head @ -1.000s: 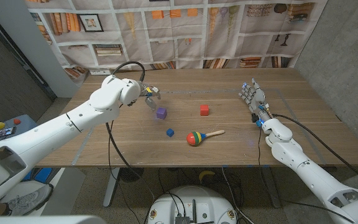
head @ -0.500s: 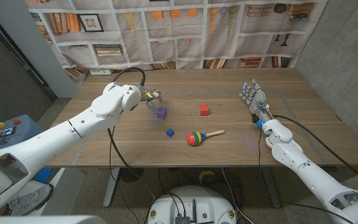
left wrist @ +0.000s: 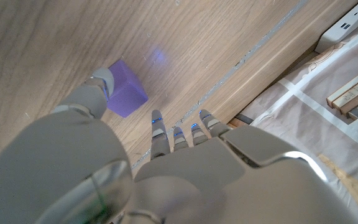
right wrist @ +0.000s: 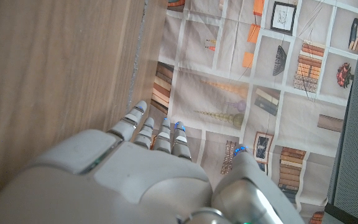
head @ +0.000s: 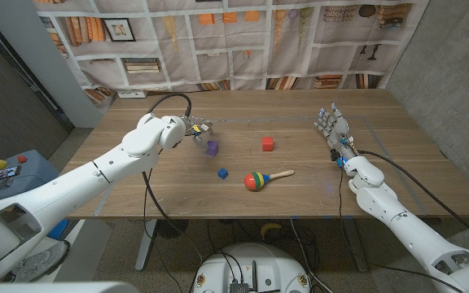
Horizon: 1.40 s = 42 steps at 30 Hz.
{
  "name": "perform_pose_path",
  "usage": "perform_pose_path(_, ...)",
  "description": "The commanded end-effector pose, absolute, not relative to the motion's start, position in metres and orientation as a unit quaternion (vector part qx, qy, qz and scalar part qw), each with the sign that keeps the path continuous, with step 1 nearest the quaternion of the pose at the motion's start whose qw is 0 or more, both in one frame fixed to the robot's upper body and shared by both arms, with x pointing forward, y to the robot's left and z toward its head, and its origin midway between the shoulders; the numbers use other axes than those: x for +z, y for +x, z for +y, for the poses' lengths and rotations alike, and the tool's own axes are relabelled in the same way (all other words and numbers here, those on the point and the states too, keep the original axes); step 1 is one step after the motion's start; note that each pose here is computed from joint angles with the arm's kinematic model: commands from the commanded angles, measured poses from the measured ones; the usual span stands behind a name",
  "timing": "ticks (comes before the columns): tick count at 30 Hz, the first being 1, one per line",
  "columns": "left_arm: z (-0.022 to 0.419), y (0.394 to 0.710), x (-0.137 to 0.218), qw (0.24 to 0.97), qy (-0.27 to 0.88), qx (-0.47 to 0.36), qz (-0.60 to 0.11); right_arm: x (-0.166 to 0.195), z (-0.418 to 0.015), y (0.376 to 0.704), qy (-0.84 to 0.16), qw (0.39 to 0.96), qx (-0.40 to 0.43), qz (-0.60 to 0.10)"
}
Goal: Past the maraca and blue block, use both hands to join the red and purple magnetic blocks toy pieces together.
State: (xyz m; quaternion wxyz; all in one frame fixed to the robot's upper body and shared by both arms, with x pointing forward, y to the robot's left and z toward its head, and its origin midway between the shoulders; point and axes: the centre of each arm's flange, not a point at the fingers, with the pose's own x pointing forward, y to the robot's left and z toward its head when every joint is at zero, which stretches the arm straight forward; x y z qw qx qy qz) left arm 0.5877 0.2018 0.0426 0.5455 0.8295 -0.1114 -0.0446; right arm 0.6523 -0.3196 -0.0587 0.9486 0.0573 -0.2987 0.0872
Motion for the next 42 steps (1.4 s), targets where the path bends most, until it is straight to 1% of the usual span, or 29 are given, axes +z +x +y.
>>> perform_pose_path(1,0.199,0.595,0.033,0.551,0.825,-0.045,-0.120,-0.060,-0.321,0.654,0.059,0.949,0.086,-0.296)
perform_pose_path(20,0.195,0.599,0.026,0.568,0.807,-0.021,-0.163,-0.060,-0.321,0.655,0.061,0.950,0.084,-0.295)
perform_pose_path(33,0.193,0.603,0.019,0.565,0.809,-0.028,-0.156,-0.061,-0.323,0.653,0.063,0.950,0.078,-0.295)
perform_pose_path(42,0.191,0.600,0.014,0.559,0.814,-0.015,-0.159,-0.062,-0.321,0.654,0.066,0.950,0.079,-0.296)
